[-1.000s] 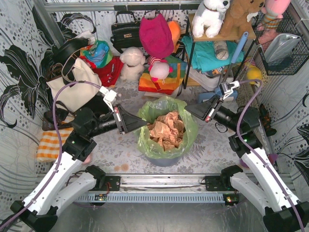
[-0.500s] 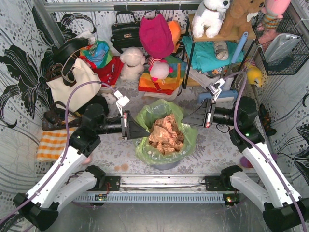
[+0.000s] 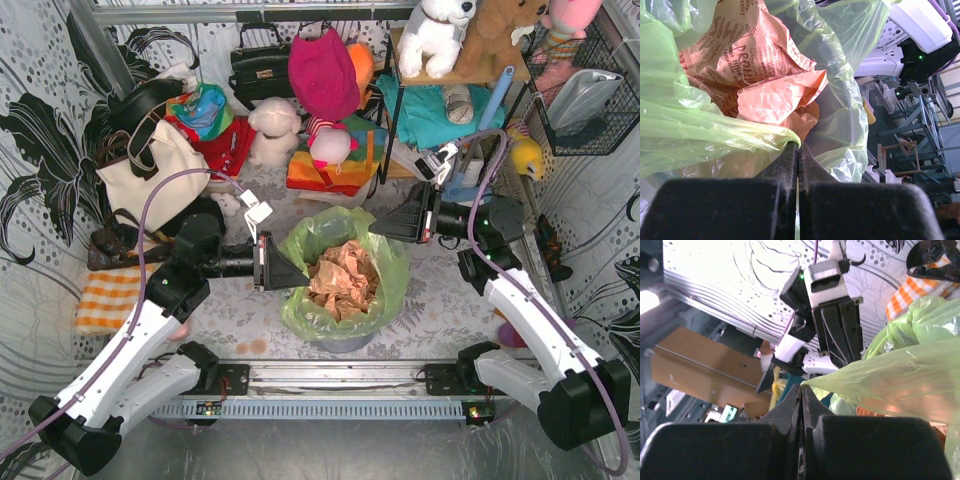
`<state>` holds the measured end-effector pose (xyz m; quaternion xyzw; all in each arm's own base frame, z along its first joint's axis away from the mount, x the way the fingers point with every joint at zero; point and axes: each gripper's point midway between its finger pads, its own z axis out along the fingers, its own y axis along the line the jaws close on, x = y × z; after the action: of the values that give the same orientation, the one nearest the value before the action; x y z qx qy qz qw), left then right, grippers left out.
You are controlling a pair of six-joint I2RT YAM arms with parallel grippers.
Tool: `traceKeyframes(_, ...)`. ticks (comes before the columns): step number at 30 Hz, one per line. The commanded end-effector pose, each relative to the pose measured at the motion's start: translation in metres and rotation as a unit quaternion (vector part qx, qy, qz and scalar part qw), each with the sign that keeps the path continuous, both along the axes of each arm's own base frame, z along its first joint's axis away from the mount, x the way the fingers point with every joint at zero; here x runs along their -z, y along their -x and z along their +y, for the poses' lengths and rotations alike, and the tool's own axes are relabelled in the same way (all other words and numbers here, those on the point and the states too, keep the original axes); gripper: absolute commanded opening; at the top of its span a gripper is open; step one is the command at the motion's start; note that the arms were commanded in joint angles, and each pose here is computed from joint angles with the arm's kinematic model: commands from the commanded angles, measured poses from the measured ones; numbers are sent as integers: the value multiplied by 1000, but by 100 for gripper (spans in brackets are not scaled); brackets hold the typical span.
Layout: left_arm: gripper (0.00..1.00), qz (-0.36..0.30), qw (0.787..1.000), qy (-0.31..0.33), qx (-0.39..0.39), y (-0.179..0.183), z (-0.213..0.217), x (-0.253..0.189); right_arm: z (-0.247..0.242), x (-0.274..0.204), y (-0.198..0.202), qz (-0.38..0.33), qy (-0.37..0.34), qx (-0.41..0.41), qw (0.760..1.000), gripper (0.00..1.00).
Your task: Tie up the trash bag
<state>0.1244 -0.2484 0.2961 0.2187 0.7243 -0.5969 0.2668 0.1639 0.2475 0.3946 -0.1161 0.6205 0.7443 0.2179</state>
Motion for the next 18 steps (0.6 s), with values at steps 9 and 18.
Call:
traceKeyframes(9,0,-63,997,35,30,8,-1,-43,-9,-9,-40,-27,20,163,986,0)
traceKeyframes(18,0,-123,983,130,-40,-18,-6,-103,-28,0,-55,-51,86,261,960,0)
